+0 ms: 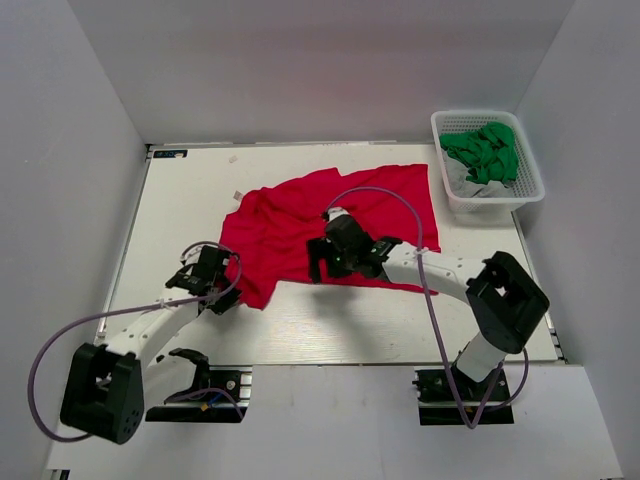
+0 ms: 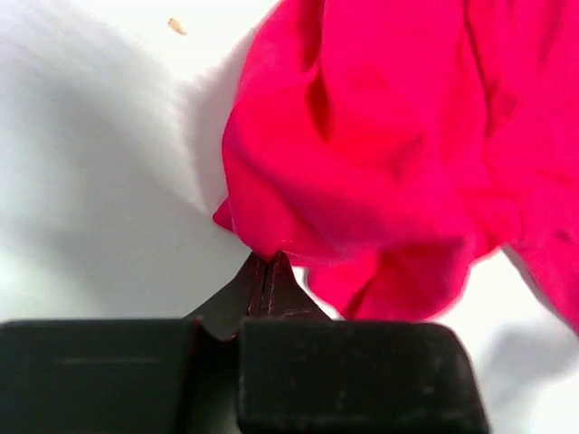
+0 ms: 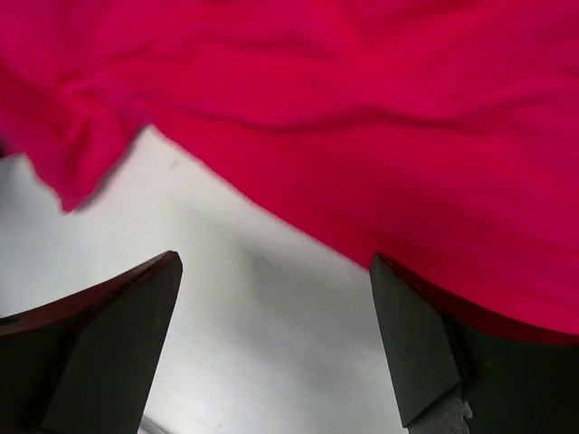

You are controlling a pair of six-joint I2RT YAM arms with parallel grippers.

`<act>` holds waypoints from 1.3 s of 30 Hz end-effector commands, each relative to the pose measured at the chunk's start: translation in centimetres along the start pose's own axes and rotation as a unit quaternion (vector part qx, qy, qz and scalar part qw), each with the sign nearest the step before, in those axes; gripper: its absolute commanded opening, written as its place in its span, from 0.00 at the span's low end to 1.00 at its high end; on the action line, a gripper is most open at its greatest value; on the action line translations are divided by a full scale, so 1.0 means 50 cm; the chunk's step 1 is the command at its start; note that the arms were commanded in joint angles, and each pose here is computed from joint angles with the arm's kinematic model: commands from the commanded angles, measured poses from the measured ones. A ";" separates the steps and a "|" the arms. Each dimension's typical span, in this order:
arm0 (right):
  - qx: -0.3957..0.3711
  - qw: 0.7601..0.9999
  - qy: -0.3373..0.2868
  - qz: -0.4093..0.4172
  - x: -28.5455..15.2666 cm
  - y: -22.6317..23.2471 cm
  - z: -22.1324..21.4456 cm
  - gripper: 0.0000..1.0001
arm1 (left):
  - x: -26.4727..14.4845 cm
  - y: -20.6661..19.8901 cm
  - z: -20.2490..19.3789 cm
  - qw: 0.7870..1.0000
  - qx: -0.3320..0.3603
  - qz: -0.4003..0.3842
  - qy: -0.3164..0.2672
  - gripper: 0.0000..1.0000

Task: Fold and stack the t-shirts
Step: Flatten out the tshirt

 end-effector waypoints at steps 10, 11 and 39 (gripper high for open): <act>0.051 0.993 -0.042 -0.098 -0.028 -0.095 0.005 0.90 | -0.204 -0.018 0.045 0.998 0.027 -0.053 0.006 0.00; 0.057 0.993 -0.040 -0.100 -0.030 -0.105 0.004 0.90 | -0.211 -0.019 0.048 0.998 0.026 -0.053 0.005 0.00; 0.082 0.991 -0.012 -0.106 -0.040 -0.171 0.020 0.90 | -0.241 -0.013 0.084 0.995 -0.053 -0.019 -0.081 1.00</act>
Point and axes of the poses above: each gripper's point midway between its finger pads, its own x axis out along the fingers, its own y axis along the line the jaws close on, z = x × y, the point moved 10 cm from there along -x, back along the fingers, and after that the axes turned 4 degrees about x, right-handed, at the moved point
